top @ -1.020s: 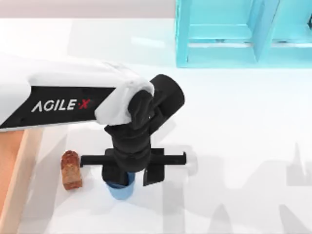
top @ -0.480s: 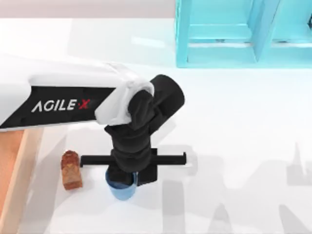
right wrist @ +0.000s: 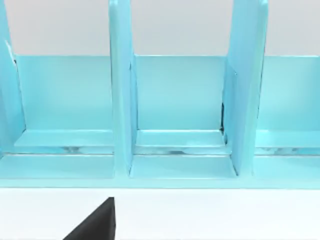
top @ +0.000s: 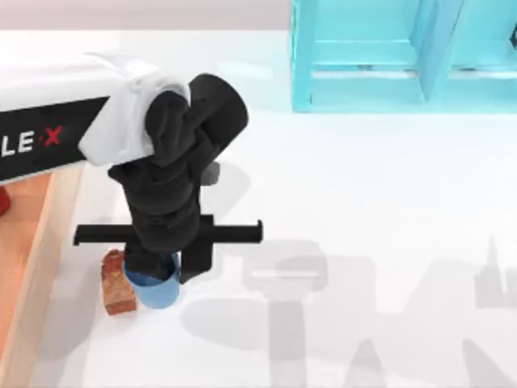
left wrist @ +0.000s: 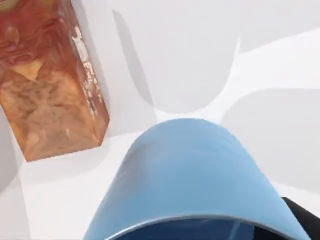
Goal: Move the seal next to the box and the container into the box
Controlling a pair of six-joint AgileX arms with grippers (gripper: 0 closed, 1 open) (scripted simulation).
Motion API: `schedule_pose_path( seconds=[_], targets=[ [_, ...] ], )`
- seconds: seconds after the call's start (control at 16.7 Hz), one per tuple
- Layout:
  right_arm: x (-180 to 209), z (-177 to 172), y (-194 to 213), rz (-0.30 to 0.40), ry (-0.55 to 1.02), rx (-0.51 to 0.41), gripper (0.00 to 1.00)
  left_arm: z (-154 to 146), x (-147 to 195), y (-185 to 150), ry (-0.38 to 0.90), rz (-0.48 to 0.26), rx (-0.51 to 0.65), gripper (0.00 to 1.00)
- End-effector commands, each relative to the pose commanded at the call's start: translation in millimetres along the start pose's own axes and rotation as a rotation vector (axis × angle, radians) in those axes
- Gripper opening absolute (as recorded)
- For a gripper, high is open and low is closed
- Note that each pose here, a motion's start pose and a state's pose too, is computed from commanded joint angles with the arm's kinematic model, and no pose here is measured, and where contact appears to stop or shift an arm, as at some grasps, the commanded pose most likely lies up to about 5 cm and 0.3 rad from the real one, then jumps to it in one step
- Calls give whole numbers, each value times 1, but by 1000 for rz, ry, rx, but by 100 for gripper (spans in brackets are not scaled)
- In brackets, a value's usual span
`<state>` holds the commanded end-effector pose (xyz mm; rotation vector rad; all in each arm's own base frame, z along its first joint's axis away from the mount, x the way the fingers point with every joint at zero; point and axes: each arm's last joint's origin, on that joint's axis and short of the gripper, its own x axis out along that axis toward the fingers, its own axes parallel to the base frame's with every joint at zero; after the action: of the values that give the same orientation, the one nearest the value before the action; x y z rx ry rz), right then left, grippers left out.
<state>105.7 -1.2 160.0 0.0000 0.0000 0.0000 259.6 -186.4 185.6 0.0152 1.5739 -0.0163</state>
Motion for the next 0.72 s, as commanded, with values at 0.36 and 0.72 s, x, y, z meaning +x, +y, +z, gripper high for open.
schedule_pose_path(
  seconds=[0.36, 0.72],
  targets=[
    [0, 0, 0, 0, 0, 0, 100, -8, -50, 53, -4, 0, 0, 0],
    [0, 0, 0, 0, 0, 0, 100, -6, -52, 62, -16, -1, 5, 0]
  ],
)
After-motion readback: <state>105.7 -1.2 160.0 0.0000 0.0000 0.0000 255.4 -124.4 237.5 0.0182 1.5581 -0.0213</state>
